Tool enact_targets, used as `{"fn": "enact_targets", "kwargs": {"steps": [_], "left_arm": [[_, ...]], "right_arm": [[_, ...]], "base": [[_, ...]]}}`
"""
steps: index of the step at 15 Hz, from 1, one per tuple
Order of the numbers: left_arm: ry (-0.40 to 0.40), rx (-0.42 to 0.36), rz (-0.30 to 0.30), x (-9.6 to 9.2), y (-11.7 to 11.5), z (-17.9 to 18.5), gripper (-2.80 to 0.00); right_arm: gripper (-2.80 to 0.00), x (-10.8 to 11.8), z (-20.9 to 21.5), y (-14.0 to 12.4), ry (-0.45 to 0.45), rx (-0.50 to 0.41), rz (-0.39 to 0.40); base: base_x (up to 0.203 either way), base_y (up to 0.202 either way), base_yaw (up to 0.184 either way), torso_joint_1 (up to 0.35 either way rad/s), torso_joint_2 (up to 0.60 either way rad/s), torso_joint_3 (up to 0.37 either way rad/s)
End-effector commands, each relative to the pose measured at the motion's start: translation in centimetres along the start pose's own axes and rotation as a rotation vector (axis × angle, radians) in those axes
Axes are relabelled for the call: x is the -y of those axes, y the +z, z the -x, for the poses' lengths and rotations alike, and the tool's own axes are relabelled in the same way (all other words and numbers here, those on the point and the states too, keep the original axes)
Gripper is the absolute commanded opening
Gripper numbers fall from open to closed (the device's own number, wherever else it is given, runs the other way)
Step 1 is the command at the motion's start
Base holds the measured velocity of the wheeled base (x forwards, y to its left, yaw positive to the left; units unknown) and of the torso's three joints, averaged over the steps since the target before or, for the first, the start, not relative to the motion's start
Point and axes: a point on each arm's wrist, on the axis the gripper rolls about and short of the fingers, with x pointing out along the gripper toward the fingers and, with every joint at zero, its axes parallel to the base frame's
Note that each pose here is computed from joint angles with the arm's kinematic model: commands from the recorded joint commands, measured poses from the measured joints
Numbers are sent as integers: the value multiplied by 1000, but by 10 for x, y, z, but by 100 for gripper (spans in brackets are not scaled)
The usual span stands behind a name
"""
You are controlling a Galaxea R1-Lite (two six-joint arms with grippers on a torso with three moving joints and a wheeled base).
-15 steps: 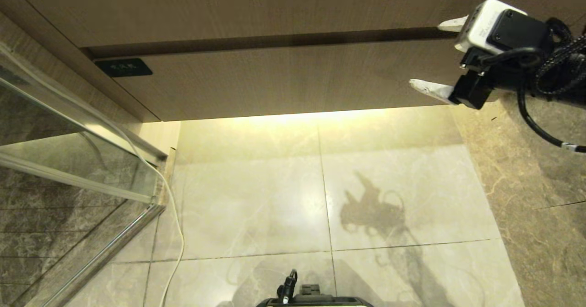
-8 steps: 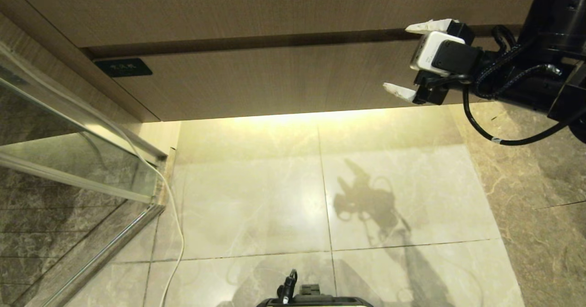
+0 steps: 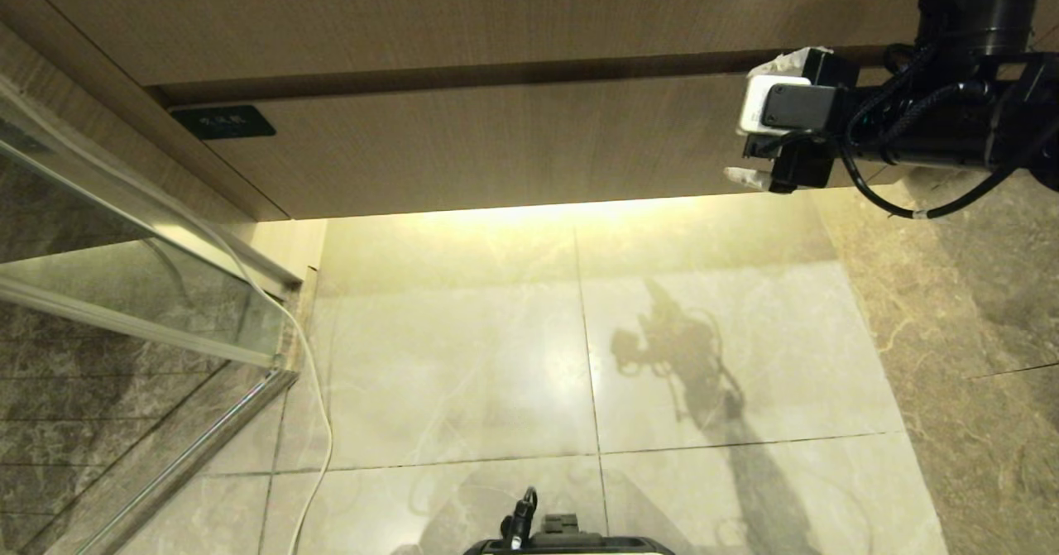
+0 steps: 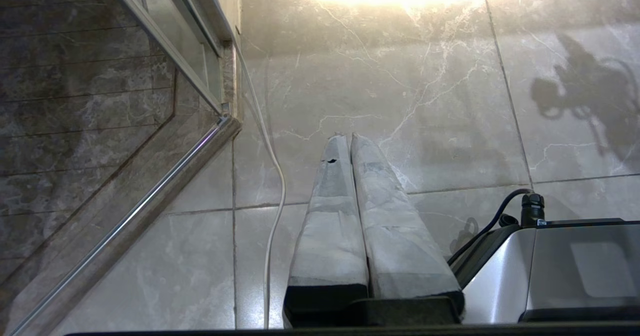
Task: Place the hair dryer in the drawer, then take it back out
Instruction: Pull open the drawer
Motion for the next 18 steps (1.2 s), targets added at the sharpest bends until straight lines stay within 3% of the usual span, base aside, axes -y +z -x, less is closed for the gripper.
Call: {"fn": "enact_targets", "kwargs": {"steps": [1, 4, 7, 11, 13, 18], "left_arm": [[0, 0, 1, 0, 0, 0, -280], [-1, 0, 1, 0, 0, 0, -280], [0, 0, 0, 0, 0, 0, -280], [-1, 0, 0, 0, 0, 0, -280], [-1, 0, 0, 0, 0, 0, -280], [0, -1, 0, 0, 0, 0, -280]], "right_arm": [[0, -2, 0, -2, 80, -30, -41], [0, 2, 6, -1, 69, -30, -65], [0, 4, 5, 0, 53, -28, -182], [0, 7, -1, 0, 45, -24, -212], [0, 2, -1, -1, 69, -27, -302], [0, 4, 3, 0, 62, -30, -346]], "base": [[0, 0, 0, 0, 0, 0], [0, 0, 0, 0, 0, 0], [0, 0, 0, 0, 0, 0], [0, 0, 0, 0, 0, 0], [0, 0, 0, 0, 0, 0], [0, 0, 0, 0, 0, 0]]}}
